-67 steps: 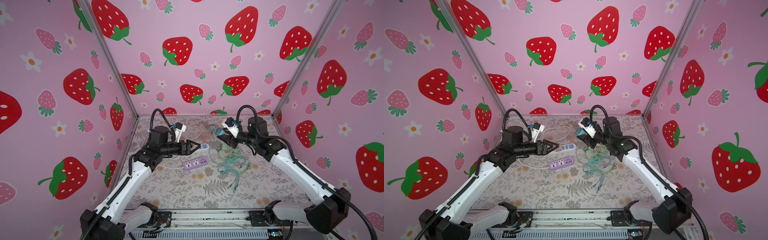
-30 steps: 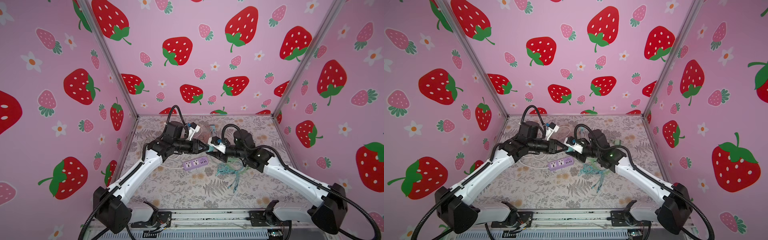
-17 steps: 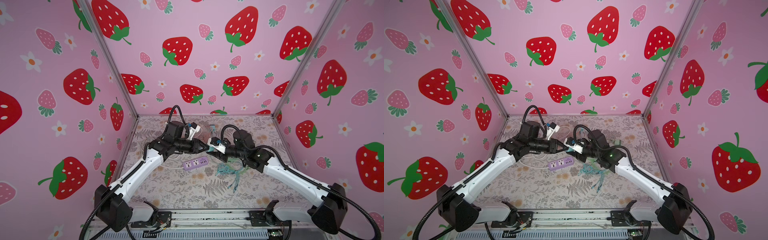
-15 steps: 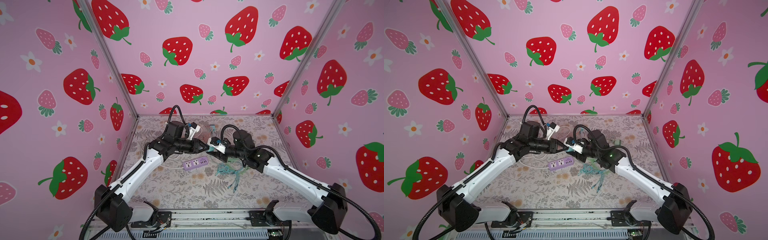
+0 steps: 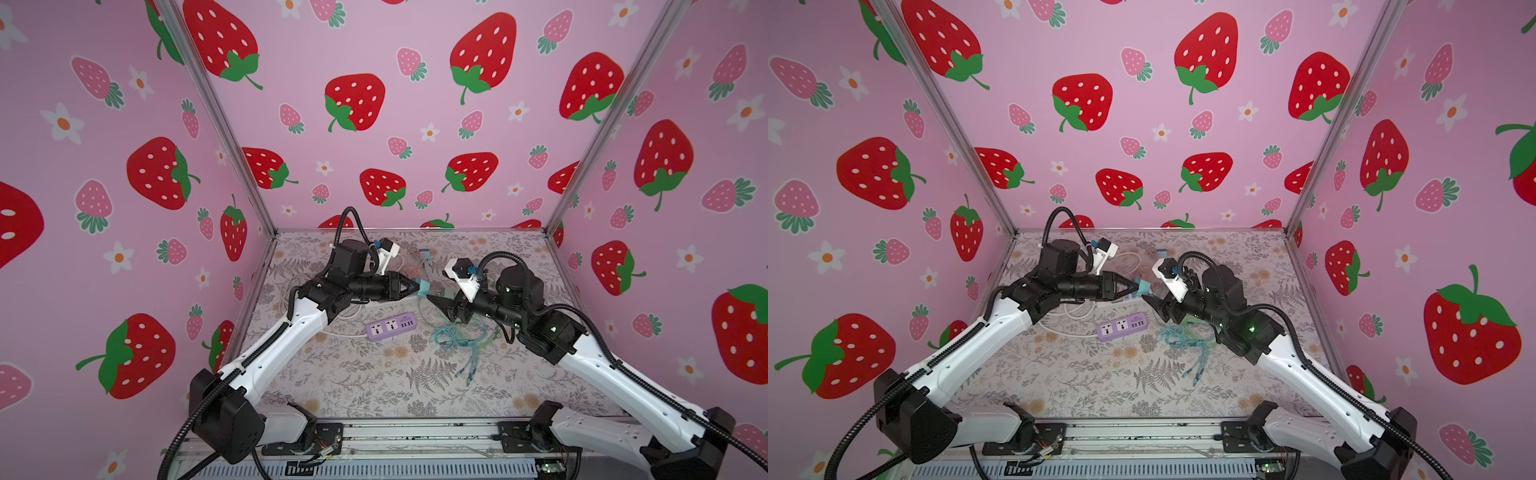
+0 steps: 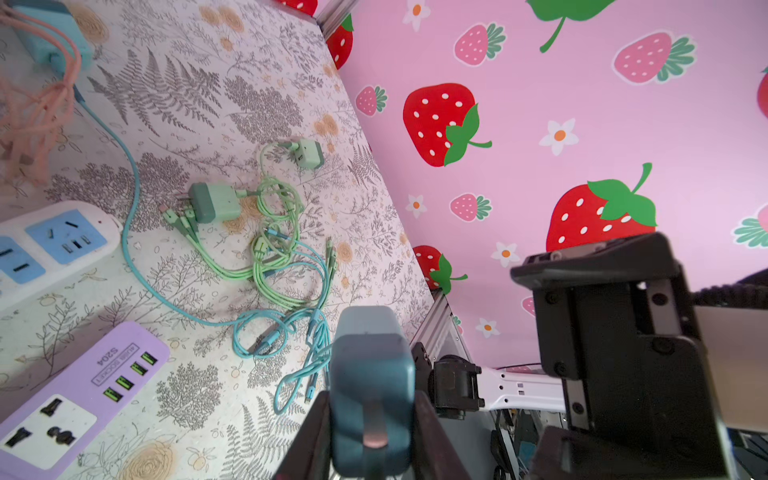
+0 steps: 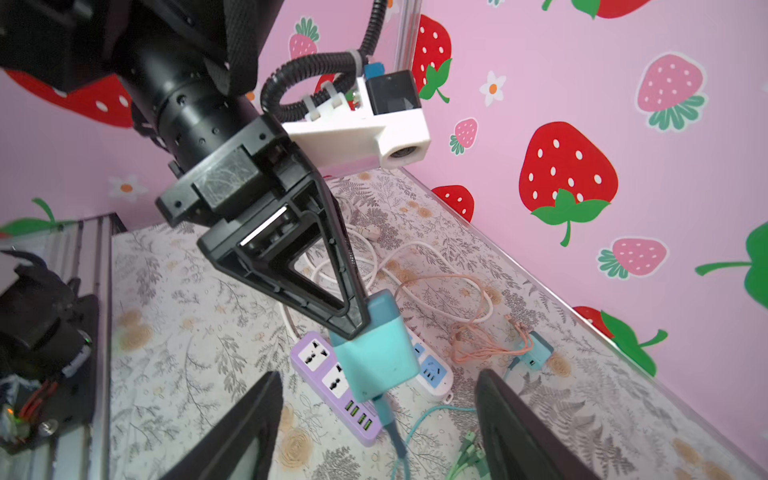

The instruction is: Insert the plug

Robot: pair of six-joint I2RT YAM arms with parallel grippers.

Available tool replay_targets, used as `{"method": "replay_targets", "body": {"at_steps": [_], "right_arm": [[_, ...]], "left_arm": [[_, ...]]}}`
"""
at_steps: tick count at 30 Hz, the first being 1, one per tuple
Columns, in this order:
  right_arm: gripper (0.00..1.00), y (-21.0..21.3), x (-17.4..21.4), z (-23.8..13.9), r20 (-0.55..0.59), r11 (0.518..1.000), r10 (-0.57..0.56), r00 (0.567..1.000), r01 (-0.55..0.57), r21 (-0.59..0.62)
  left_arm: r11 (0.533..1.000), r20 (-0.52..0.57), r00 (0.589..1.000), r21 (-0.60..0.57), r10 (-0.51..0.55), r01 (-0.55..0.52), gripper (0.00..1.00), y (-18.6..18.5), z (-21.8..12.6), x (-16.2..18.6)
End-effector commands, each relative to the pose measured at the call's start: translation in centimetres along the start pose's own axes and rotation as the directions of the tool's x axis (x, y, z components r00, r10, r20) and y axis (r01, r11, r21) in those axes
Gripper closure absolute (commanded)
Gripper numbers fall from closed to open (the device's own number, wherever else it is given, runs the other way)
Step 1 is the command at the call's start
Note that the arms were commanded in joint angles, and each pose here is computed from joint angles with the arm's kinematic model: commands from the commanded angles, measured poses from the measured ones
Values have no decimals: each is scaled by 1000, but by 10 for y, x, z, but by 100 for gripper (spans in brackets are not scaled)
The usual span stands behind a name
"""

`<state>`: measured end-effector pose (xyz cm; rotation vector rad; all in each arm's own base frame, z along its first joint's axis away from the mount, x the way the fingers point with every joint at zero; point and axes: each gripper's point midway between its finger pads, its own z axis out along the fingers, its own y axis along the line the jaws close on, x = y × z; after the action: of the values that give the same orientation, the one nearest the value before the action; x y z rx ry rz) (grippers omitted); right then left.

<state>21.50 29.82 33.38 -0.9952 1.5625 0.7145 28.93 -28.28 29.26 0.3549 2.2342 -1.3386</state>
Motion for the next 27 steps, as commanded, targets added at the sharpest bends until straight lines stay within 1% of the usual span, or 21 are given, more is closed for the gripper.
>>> {"method": "replay_targets", "body": {"at_steps": [1,3,5,9,12,15,20,25,27], "right_arm": [[28,9,1,-3,59,970,239,969,-236,-57],[30,15,-1,-4,98,946,317,943,-307,-103],[31,15,-1,-4,126,921,385,914,-370,-122],[31,6,4,4,163,885,464,871,-453,-105],[28,3,3,10,184,868,496,849,-483,-115],[27,-2,-1,13,224,843,537,813,-523,-122],[27,-6,-9,15,266,817,576,773,-554,-158],[28,-17,-14,8,318,776,628,710,-601,-191],[28,-21,-15,7,327,762,645,691,-615,-203]], "left_arm": [[998,129,991,33,40,-45,100,-15,-7,-24],[998,175,984,46,44,-52,100,-19,-9,-32],[996,209,977,62,46,-60,100,-22,-11,-37],[990,259,964,109,54,-84,100,-33,-12,-41],[986,273,960,132,66,-105,100,-40,-13,-39],[980,288,955,157,69,-118,100,-46,-13,-37],[976,310,948,179,66,-126,100,-51,-14,-36],[967,339,938,210,70,-148,100,-59,-20,-36],[963,350,934,220,71,-155,100,-61,-23,-35]]}}
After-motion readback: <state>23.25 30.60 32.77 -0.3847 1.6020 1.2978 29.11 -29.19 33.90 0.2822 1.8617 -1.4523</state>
